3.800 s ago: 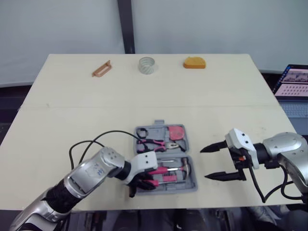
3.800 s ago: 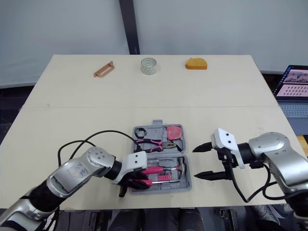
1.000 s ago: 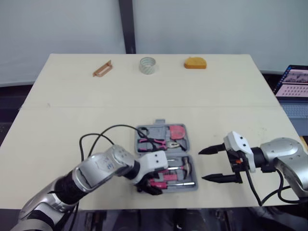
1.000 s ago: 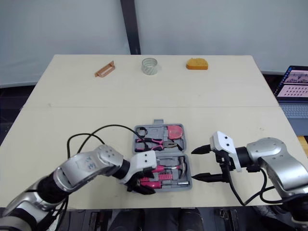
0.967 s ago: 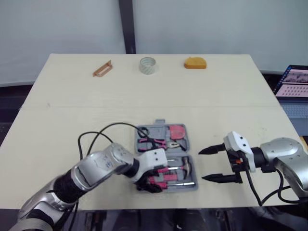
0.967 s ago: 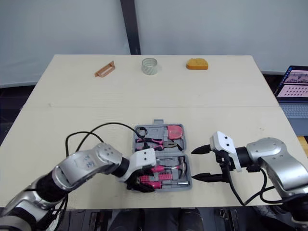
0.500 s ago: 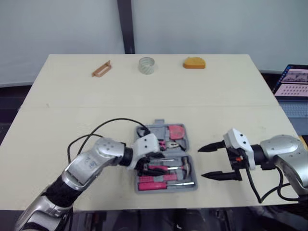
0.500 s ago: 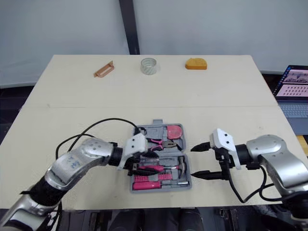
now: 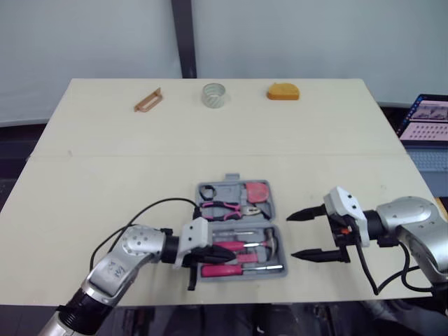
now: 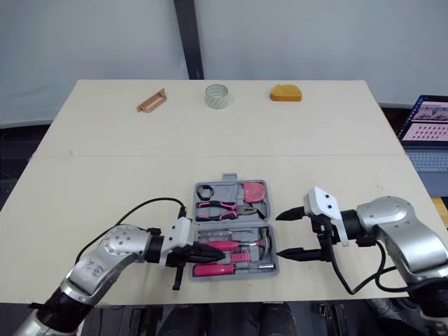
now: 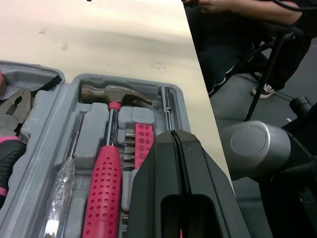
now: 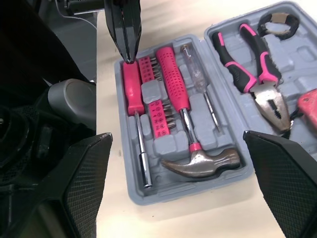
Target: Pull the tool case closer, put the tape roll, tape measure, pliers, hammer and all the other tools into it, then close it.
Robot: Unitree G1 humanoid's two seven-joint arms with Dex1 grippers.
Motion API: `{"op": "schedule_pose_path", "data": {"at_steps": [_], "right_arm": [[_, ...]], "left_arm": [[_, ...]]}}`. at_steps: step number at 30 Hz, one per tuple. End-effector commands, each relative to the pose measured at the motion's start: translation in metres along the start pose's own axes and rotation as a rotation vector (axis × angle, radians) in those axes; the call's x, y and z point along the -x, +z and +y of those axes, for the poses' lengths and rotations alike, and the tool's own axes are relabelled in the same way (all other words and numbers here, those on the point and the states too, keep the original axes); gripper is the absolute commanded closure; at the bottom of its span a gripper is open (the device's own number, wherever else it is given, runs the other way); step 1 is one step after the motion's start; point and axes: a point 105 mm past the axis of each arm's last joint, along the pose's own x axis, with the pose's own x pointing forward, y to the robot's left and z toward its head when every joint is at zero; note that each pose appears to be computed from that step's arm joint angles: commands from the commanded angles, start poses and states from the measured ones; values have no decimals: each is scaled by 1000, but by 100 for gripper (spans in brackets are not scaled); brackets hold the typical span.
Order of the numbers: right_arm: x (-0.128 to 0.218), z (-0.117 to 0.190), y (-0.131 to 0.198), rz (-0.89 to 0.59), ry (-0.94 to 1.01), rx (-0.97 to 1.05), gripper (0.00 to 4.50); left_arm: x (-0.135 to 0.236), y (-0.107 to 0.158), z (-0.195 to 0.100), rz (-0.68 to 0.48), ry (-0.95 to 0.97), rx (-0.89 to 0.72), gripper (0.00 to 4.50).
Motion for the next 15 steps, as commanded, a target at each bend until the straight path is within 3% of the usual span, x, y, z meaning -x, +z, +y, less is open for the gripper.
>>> {"op": "schedule_pose_path", "data": {"at_steps": [1,15], "right_arm": [[3,7,8,1,25,37,0],[3,14,7,28,56,45,0]], "left_arm": [[-3,-9,-7,25,-27,-4,448],[-9,-27,-9,83,-38,7,448]]}}
